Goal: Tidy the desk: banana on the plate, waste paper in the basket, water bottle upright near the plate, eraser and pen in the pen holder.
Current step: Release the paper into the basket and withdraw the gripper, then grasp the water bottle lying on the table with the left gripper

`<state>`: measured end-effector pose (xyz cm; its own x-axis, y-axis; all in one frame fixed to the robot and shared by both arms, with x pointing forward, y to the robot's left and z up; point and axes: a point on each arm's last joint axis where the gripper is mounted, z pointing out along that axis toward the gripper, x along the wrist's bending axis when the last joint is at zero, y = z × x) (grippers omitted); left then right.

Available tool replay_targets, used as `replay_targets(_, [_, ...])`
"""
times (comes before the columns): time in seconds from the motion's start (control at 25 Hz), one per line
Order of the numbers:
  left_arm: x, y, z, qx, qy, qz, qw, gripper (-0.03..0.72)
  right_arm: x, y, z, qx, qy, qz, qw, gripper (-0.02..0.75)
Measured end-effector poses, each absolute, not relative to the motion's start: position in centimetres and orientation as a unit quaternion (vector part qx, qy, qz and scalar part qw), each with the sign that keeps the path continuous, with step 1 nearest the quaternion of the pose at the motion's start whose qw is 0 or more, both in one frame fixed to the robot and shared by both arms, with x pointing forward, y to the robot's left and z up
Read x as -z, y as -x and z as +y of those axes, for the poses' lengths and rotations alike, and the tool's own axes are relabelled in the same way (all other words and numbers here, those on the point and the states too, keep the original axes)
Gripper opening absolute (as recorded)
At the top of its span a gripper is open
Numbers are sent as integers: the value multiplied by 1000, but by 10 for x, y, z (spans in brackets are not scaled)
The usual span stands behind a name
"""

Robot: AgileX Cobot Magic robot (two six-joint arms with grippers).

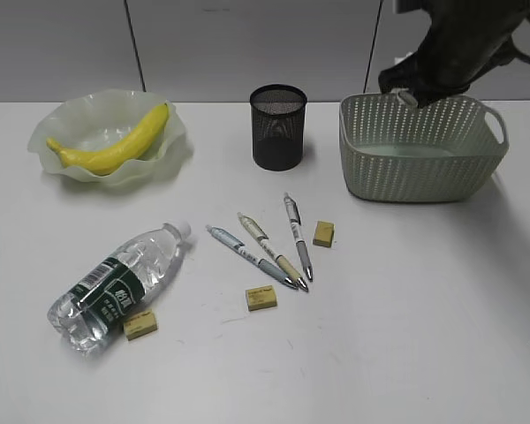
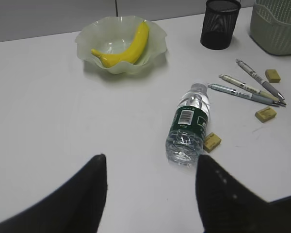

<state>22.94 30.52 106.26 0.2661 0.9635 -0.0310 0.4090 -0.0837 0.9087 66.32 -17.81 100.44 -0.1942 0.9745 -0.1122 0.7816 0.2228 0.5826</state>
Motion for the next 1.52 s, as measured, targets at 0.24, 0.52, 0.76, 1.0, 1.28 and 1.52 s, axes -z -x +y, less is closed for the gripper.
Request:
replay_targets(0.24, [-1063,-229,305,-317,-664,516,438,435,-958,-678,-172,-182,-606,748,200,249])
replay_targets(0.52, [-1063,-229,305,-317,-664,516,438,434,-980,-676,-174,-145,-631,742,174,632])
replay_targets(0.76, [-1063,-229,305,-317,-664,516,438,434,-1059,-640,-187,-128,-636,738,185,583])
replay_targets(1.0, [-1063,-229,305,-317,-664,516,438,434,-1145,-574,-198,-199,-598,745,220,548])
replay_targets(1.28, [-1063,-229,305,-317,-664,516,438,433,-1170,-482,-223,-239,-574,751,223,540])
replay_targets(1.52, [-1063,-229,305,-317,-664,516,438,433,-1141,-405,-249,-245,-574,751,216,538])
